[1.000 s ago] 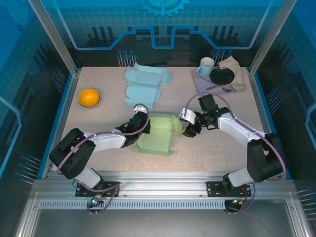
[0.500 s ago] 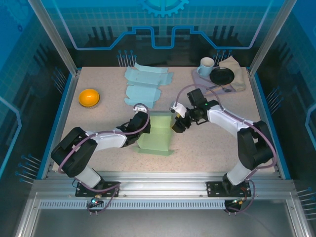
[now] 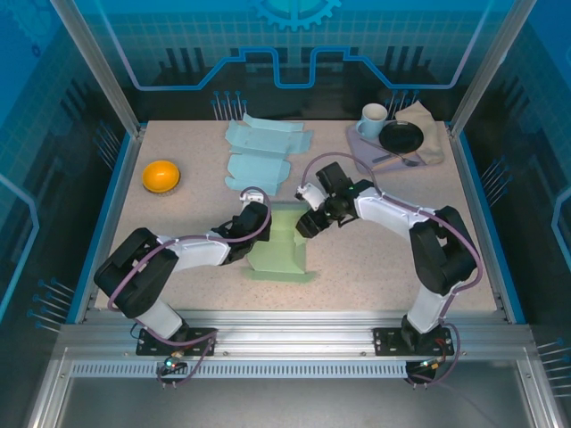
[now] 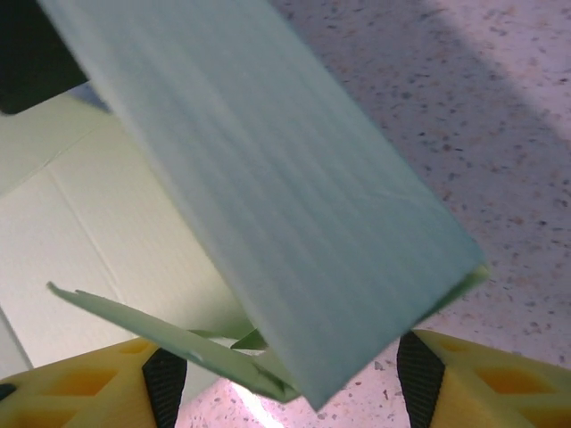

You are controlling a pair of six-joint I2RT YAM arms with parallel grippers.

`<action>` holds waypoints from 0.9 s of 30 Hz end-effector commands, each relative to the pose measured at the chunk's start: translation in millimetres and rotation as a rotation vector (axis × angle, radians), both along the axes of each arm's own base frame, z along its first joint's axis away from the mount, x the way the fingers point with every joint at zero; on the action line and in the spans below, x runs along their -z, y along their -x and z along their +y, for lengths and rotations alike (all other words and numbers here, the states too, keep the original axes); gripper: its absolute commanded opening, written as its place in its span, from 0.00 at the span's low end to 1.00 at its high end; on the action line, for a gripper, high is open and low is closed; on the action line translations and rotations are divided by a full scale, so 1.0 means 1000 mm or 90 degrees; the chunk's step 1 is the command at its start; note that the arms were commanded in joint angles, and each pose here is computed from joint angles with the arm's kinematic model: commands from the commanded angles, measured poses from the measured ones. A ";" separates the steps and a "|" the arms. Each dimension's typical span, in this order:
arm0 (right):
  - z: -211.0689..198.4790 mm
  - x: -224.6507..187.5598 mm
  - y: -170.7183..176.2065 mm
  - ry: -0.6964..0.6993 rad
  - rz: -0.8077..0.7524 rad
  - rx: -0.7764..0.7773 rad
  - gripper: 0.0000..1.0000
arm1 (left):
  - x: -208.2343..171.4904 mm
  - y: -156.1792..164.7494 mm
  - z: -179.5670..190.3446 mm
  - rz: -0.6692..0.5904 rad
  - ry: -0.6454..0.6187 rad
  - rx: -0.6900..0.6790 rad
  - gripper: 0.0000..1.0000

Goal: Fold the paper box

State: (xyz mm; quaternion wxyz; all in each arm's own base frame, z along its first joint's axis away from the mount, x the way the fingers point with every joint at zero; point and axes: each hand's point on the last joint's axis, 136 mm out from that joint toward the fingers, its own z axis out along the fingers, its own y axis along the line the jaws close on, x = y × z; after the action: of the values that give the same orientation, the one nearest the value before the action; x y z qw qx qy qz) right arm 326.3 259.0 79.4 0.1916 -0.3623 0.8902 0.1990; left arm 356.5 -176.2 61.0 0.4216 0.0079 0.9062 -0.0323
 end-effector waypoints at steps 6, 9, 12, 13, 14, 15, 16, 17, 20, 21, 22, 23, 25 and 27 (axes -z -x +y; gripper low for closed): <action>0.013 0.009 -0.018 -0.017 -0.084 0.092 0.66 | -0.014 -0.002 -0.030 -0.011 0.081 0.030 0.00; 0.011 0.007 -0.023 -0.020 -0.117 0.111 0.65 | -0.012 -0.001 -0.030 -0.006 0.084 0.029 0.00; 0.006 0.007 -0.026 -0.010 -0.136 0.124 0.64 | -0.012 0.000 -0.028 -0.004 0.082 0.024 0.00; 0.004 0.008 -0.026 -0.005 -0.141 0.128 0.64 | -0.012 0.000 -0.027 -0.004 0.081 0.022 0.00; 0.001 0.008 -0.026 -0.001 -0.146 0.132 0.64 | -0.011 0.001 -0.027 -0.003 0.080 0.020 0.00; -0.001 0.008 -0.026 0.000 -0.152 0.137 0.63 | -0.010 0.001 -0.026 -0.001 0.079 0.017 0.00; -0.002 0.008 -0.026 0.001 -0.156 0.138 0.63 | -0.010 0.002 -0.026 -0.001 0.080 0.016 0.00; -0.003 0.009 -0.025 0.001 -0.159 0.138 0.63 | -0.010 0.002 -0.025 0.001 0.079 0.016 0.00; -0.010 0.008 -0.023 0.008 -0.169 0.148 0.62 | -0.008 0.003 -0.023 0.006 0.074 0.007 0.00; -0.013 0.009 -0.022 0.011 -0.172 0.152 0.62 | -0.008 0.003 -0.022 0.006 0.074 0.004 0.00; -0.016 0.009 -0.022 0.015 -0.175 0.158 0.62 | -0.008 0.003 -0.021 0.006 0.075 0.001 0.00; -0.020 0.010 -0.023 0.021 -0.179 0.169 0.61 | -0.008 0.004 -0.021 0.007 0.077 -0.001 0.00; -0.027 0.012 -0.024 0.033 -0.185 0.192 0.56 | -0.007 0.005 -0.020 0.012 0.083 -0.005 0.00; -0.033 0.012 -0.027 0.044 -0.190 0.215 0.49 | -0.007 0.008 -0.020 0.021 0.096 -0.012 0.00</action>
State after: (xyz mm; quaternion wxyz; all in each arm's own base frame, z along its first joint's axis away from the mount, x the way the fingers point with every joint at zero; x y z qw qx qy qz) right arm 341.1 247.0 64.9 0.3160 -0.2809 0.8971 0.1284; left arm 351.0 -190.9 60.2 0.4126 -0.0189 0.9077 -0.0746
